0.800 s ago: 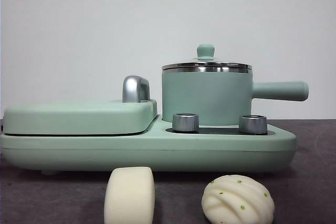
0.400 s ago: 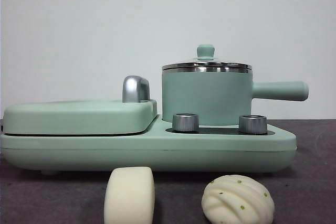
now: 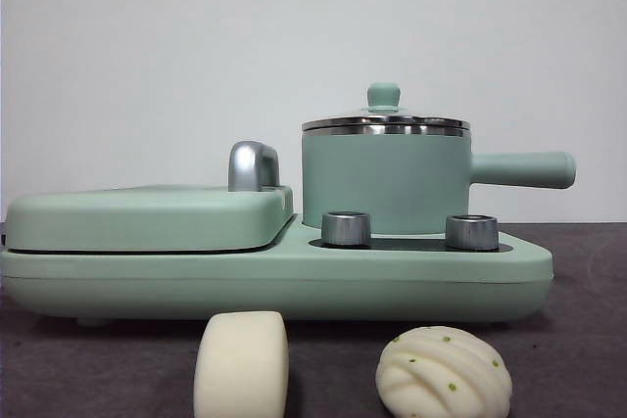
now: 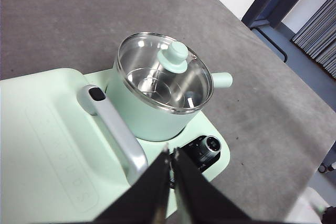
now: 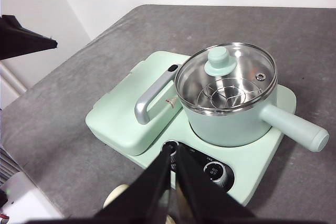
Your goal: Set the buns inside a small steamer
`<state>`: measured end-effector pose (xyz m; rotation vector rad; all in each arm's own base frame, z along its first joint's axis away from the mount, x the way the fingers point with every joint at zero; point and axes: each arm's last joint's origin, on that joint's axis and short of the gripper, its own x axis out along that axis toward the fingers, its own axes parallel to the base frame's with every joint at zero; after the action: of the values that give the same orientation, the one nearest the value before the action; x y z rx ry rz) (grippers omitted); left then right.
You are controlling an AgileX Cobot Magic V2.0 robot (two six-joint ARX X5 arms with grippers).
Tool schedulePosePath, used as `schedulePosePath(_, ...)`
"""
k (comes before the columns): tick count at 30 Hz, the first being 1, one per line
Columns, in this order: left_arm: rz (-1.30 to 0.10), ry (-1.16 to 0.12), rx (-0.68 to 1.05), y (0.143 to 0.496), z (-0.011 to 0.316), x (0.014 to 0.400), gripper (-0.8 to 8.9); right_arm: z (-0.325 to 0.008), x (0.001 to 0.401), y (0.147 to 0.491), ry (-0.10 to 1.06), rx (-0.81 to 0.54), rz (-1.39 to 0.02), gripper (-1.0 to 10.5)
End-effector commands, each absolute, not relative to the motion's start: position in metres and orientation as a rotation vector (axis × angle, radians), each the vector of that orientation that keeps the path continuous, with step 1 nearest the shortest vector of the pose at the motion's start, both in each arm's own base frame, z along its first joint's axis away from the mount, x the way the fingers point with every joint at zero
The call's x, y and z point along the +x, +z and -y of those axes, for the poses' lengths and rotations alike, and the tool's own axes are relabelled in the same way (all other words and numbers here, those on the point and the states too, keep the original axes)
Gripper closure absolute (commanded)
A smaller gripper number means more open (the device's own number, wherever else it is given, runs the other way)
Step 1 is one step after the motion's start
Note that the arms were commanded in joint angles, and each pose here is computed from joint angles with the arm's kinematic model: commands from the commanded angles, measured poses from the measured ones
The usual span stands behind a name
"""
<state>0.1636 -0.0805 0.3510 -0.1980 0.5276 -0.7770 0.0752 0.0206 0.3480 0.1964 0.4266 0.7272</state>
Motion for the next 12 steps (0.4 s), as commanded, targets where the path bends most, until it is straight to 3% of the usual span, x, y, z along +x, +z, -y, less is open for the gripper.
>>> schedulePosePath(1,-0.497,-0.799,-0.167,0.3569,0.0826,0.1662,6.15,-0.0207,0.0753,0.3521,0.733,0.174,-0.404,7.9)
schedulePosePath(4,-0.499,-0.798,-0.167,0.3564,0.0829,0.1669,3.95,-0.0207,0.0754,0.3522,0.731,0.174,-0.403,6.1)
schedulePosePath(6,-0.499,-0.798,-0.168,0.3564,0.0829,0.1669,3.12,-0.0207,0.0754,0.3522,0.731,0.174,-0.403,5.3)
schedulePosePath(12,-0.51,-0.797,-0.175,0.3551,0.0838,0.1687,2.95,-0.0207,0.0755,0.3524,0.732,0.173,-0.401,5.1)
